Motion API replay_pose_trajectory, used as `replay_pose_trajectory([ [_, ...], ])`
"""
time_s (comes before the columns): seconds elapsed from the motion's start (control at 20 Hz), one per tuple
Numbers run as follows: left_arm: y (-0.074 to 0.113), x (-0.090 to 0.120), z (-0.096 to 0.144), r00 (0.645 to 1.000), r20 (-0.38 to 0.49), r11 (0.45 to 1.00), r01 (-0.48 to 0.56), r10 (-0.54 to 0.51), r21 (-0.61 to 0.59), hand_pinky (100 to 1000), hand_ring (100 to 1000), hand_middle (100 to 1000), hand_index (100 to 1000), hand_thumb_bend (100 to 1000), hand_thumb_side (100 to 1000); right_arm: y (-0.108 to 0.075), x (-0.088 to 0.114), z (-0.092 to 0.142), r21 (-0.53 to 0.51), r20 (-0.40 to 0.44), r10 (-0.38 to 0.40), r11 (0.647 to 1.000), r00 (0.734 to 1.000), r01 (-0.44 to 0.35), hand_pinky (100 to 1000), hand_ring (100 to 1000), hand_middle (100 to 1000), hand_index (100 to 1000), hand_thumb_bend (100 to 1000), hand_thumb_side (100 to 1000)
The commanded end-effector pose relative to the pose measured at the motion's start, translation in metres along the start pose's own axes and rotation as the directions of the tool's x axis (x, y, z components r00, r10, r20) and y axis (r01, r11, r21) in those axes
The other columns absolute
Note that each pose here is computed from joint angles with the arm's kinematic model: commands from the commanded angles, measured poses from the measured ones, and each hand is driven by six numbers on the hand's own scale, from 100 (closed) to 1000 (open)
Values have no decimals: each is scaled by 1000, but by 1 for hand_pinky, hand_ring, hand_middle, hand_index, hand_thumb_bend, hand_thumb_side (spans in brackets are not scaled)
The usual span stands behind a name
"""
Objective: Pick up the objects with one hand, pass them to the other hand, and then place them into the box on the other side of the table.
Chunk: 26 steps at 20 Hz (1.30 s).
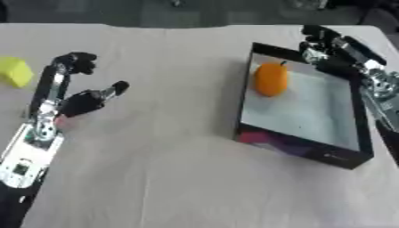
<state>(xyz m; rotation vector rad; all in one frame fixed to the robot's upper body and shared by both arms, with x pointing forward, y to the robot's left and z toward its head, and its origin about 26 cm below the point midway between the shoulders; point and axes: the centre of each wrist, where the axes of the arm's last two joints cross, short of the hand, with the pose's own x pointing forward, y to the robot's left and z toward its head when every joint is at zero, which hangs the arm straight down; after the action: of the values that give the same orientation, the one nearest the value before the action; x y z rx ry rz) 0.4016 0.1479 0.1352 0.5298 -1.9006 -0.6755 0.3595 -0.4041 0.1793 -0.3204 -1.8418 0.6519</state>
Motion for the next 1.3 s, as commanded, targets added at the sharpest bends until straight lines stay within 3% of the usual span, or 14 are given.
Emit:
replay_pose_trajectory([
  [0.05, 34, 2, -11, 999, -13, 998, 53, -53, 39, 825, 661, 609, 761, 753, 437, -27, 23, 0, -41, 46, -25, 999, 999, 27, 1000, 1000, 978, 991, 100, 631],
  [0.3, 96, -5, -29, 970, -155, 982, 189, -186, 6, 839, 702, 637, 778, 758, 423, -35, 29, 4, -73, 53, -74, 994, 996, 78, 1000, 1000, 970, 983, 100, 626],
  [0.55, 140, -15, -54, 905, -331, 964, 249, -267, -98, 864, 741, 663, 790, 766, 400, -40, 37, 3, -80, 74, -87, 992, 993, 93, 1000, 1000, 968, 982, 100, 625],
  [0.9, 162, -33, -88, 782, -515, 935, 265, -352, -237, 891, 799, 715, 820, 836, 297, -39, 40, 2, -74, 80, -103, 991, 991, 109, 1000, 1000, 963, 980, 100, 641],
  [1.1, 162, -42, -98, 726, -583, 927, 227, -366, -299, 909, 821, 736, 830, 854, 298, -37, 41, -1, -67, 82, -110, 991, 991, 115, 1000, 1000, 961, 979, 100, 646],
  [1.3, 160, -48, -103, 642, -653, 915, 259, -402, -309, 912, 835, 748, 835, 845, 327, -33, 41, -3, -64, 86, -112, 991, 990, 118, 1000, 1000, 957, 977, 100, 655],
])
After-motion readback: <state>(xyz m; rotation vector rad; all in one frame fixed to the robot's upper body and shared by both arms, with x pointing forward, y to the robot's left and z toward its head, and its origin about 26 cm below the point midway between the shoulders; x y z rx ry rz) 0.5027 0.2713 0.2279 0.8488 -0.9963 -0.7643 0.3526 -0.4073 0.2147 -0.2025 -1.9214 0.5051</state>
